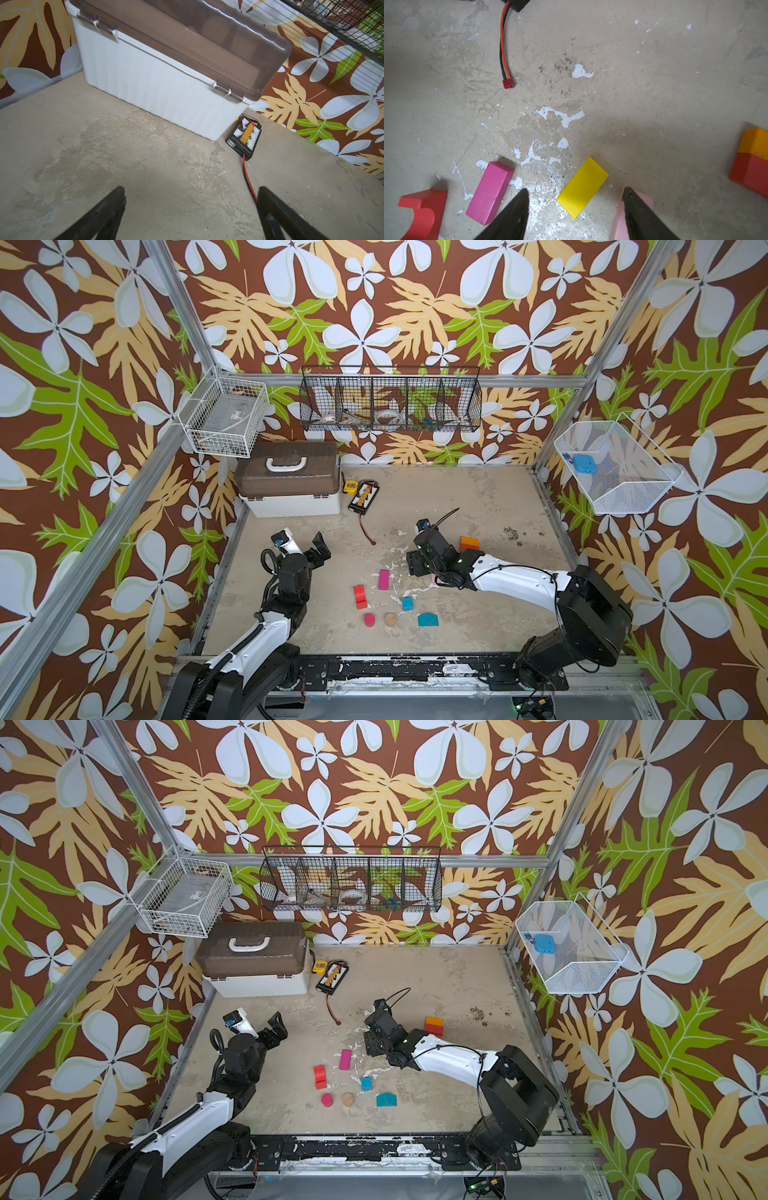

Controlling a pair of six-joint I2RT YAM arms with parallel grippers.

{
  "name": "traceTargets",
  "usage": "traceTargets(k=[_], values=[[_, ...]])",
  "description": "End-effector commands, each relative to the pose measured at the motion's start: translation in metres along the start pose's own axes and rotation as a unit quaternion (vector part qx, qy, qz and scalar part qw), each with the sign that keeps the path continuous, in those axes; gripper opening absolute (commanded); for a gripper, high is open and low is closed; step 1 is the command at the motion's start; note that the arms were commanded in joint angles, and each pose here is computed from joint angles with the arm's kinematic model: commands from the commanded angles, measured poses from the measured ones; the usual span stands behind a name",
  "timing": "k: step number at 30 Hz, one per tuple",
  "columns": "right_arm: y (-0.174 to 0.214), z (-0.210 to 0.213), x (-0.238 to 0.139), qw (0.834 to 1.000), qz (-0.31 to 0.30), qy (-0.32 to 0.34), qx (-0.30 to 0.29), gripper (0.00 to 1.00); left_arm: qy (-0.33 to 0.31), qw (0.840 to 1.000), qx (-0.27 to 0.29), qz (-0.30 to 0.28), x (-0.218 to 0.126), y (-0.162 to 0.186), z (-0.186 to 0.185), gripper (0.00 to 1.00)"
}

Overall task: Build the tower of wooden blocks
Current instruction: 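Lower the right gripper and grasp the pink block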

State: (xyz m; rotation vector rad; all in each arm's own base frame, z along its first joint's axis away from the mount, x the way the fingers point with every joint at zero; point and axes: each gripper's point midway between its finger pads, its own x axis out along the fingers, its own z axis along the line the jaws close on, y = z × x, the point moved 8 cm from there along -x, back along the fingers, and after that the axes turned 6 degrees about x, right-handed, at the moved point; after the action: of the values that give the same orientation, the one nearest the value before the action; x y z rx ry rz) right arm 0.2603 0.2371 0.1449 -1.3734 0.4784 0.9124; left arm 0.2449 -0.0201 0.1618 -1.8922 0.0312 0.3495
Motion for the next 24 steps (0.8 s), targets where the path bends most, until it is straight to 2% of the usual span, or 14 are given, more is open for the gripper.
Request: traceTargets(k=[1, 6, 9, 15, 24], values=[[0.000, -0.006, 0.005, 1.000, 0.003, 0.011, -0.004, 0.70, -0.007, 1.000, -0.004, -0.012, 0.002, -0.006, -0.001, 1.00], [0.016, -0.041, -0.008, 0.997, -0.003, 0.065, 0.034, 0.73, 0.004, 1.000, -0.003, -0.012, 0.000, -0.005, -0.002, 1.00], [0.032, -0.056, -0.015, 0.995, 0.008, 0.093, 0.045, 0.69, 0.007, 1.000, -0.005, -0.014, -0.002, -0.005, -0.001, 1.00], [0.053, -0.060, -0.020, 0.996, 0.014, 0.046, 0.073, 0.68, 0.017, 1.000, -0.006, -0.016, -0.004, -0.004, -0.002, 1.00], [0.057, -0.052, -0.013, 0.995, 0.022, 0.024, 0.092, 0.67, 0.053, 0.998, -0.002, -0.027, -0.011, -0.004, -0.007, 1.00]])
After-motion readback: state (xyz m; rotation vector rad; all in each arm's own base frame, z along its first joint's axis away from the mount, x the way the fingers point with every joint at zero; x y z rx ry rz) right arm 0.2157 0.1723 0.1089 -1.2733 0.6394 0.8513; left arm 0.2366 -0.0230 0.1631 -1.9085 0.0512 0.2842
